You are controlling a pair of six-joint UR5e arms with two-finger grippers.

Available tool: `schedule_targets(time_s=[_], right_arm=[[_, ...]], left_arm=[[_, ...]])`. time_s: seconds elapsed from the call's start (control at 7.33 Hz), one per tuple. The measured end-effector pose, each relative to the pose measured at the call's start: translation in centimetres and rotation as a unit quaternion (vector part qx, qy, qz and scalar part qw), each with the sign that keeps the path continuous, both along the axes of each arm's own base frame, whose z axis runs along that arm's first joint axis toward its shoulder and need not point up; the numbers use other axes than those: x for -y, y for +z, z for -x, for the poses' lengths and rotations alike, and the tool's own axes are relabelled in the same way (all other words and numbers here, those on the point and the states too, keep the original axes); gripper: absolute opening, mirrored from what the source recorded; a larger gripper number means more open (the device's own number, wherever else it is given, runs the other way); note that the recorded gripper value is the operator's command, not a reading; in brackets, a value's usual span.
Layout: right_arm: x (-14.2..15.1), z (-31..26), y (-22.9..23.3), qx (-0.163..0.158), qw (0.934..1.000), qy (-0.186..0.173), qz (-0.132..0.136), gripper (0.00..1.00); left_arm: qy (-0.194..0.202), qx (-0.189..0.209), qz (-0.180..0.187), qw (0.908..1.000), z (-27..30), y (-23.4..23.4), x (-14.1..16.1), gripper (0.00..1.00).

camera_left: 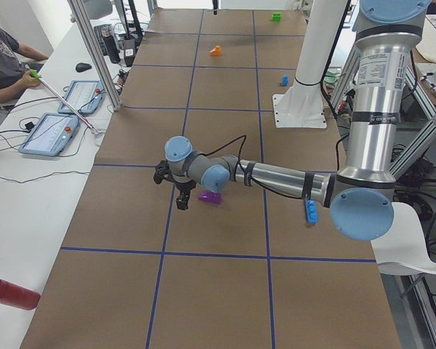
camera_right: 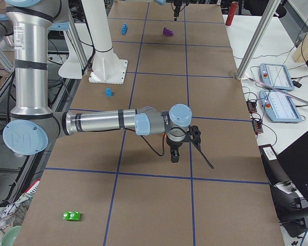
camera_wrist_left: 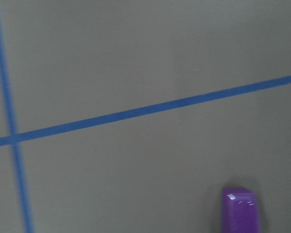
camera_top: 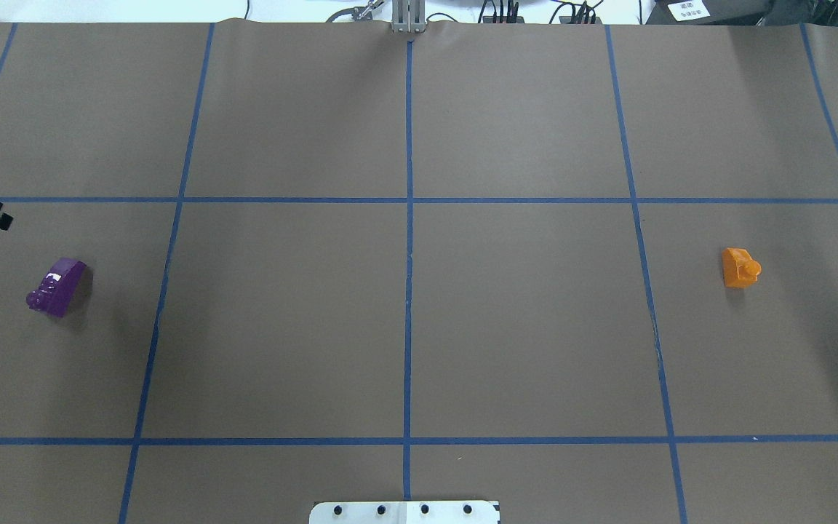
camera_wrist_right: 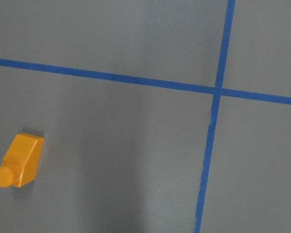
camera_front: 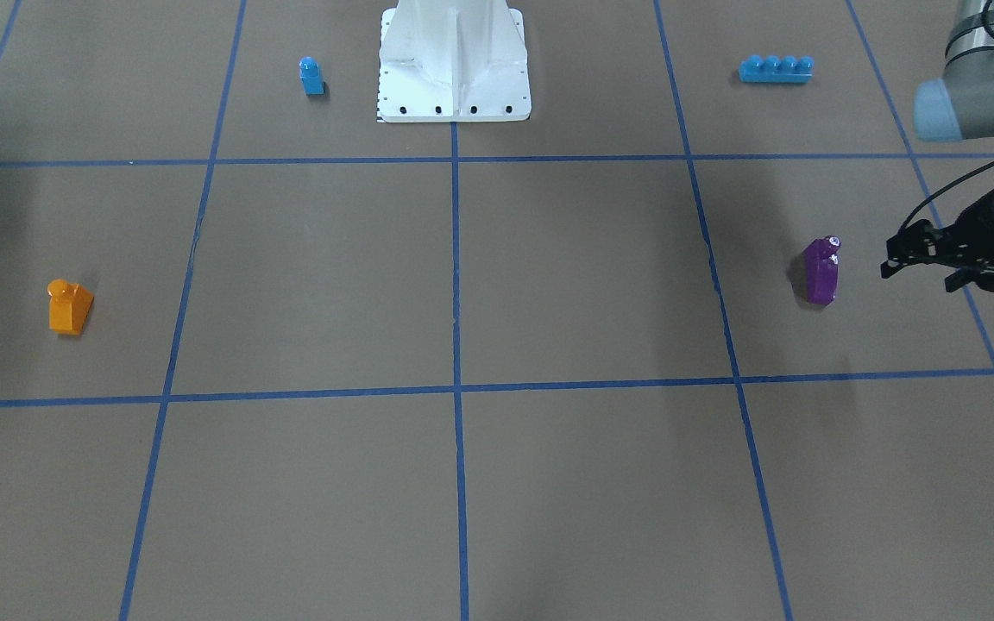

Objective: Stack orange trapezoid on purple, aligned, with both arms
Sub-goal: 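Lower the left gripper onto the purple trapezoid block and close it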

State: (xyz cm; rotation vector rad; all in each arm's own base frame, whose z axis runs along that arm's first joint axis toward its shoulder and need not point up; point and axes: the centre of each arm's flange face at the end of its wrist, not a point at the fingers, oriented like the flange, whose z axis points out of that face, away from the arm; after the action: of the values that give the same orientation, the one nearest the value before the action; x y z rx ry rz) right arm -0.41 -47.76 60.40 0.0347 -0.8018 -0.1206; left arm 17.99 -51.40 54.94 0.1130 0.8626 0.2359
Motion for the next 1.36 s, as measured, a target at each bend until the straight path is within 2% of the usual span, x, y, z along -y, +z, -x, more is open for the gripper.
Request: schedule_targets(time_s=[0.27, 0.55, 0.68, 0.82, 0.95, 1.09, 1.36], right_arm=[[-0.3, 0.5, 0.3, 0.000, 1.0000, -0.005, 0.004, 1.00], [-0.3, 0.6, 0.4, 0.000, 1.0000, -0.006, 0.004, 1.00], [-0.4, 0.7, 0.4, 0.000, 1.0000, -0.007, 0.005, 1.00], [-0.4, 0.8, 0.4, 0.000, 1.0000, -0.009, 0.005, 1.00], [-0.4, 1.0, 0.4, 0.000, 0.9999, -0.010, 0.005, 1.00], [-0.4, 1.0, 0.4, 0.000, 0.9999, -0.011, 0.005, 1.00], [-0.4, 1.2, 0.4, 0.000, 0.9999, -0.012, 0.005, 1.00]], left_arm=[[0.022, 0.018, -0.007, 0.9996, -6.0, -0.8, -1.4, 0.99], [0.035, 0.047, -0.009, 0.9982, -8.8, 0.7, -2.9, 0.99], [0.039, 0.054, -0.004, 0.9978, -8.9, 1.6, -3.4, 0.87], [0.041, 0.056, 0.002, 0.9976, -8.8, 2.2, -3.8, 0.56], [0.043, 0.056, 0.011, 0.9975, -8.6, 2.6, -4.3, 0.14], [0.047, 0.050, 0.024, 0.9974, -8.5, 3.1, -4.9, 0.00], [0.049, 0.042, 0.038, 0.9972, -8.3, 3.3, -5.5, 0.00]])
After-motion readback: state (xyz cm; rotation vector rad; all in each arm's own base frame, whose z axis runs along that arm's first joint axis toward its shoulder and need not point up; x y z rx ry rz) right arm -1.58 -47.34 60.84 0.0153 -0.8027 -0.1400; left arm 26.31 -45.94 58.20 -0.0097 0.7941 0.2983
